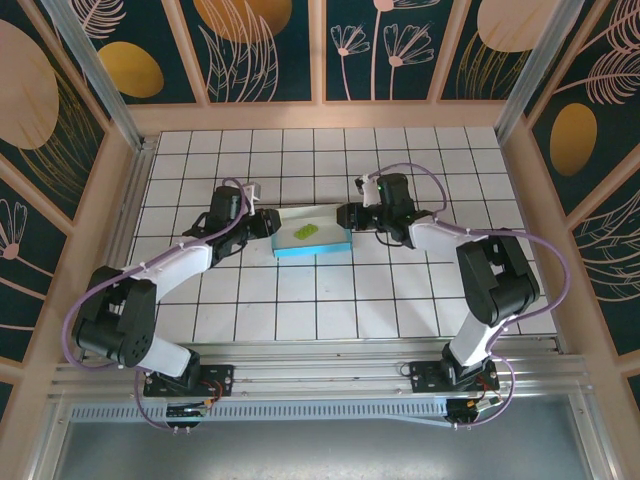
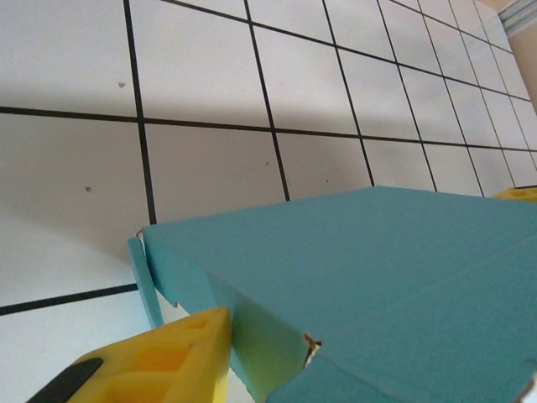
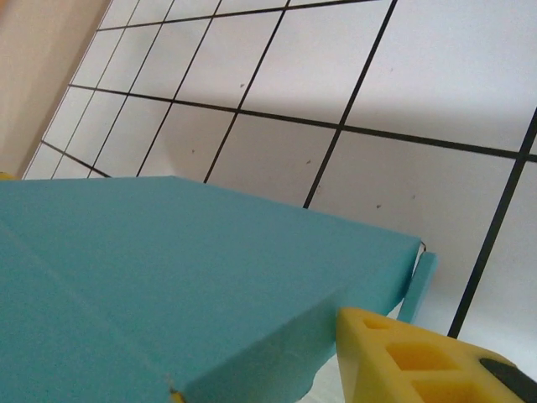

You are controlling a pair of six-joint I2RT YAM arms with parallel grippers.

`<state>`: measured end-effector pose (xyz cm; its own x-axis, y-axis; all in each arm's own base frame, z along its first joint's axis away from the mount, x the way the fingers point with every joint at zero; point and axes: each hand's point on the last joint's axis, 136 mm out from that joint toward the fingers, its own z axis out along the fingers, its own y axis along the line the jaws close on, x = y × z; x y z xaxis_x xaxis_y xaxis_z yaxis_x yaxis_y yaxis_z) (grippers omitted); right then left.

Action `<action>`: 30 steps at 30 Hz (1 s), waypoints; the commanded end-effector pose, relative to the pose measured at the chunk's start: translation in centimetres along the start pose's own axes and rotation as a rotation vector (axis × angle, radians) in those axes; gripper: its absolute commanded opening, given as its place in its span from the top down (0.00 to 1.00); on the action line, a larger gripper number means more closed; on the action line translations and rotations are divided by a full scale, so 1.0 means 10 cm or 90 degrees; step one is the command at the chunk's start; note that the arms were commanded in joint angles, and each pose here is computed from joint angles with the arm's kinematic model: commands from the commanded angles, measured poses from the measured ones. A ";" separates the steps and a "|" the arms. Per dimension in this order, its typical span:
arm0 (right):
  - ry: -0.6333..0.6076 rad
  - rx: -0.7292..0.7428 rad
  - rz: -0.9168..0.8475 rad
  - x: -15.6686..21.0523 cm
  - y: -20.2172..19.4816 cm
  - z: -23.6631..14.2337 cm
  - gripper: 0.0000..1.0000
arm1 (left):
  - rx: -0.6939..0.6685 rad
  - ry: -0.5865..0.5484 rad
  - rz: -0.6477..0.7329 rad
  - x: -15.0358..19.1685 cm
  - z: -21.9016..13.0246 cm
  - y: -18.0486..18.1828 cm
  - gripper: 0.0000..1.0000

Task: Fold the paper box

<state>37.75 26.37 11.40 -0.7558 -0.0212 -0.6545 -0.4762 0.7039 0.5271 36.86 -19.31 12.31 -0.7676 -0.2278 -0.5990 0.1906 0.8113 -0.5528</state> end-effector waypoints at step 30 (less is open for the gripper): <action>-0.028 -0.002 -0.001 0.46 0.28 -0.35 0.45 | 0.078 0.007 -0.027 0.61 -0.24 -0.20 0.68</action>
<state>31.65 25.57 9.91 -0.7664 -0.0188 -0.6421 -0.4615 0.7114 0.5300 30.92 -20.36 9.61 -0.8010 -0.2374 -0.5495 0.1981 0.7612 -0.6175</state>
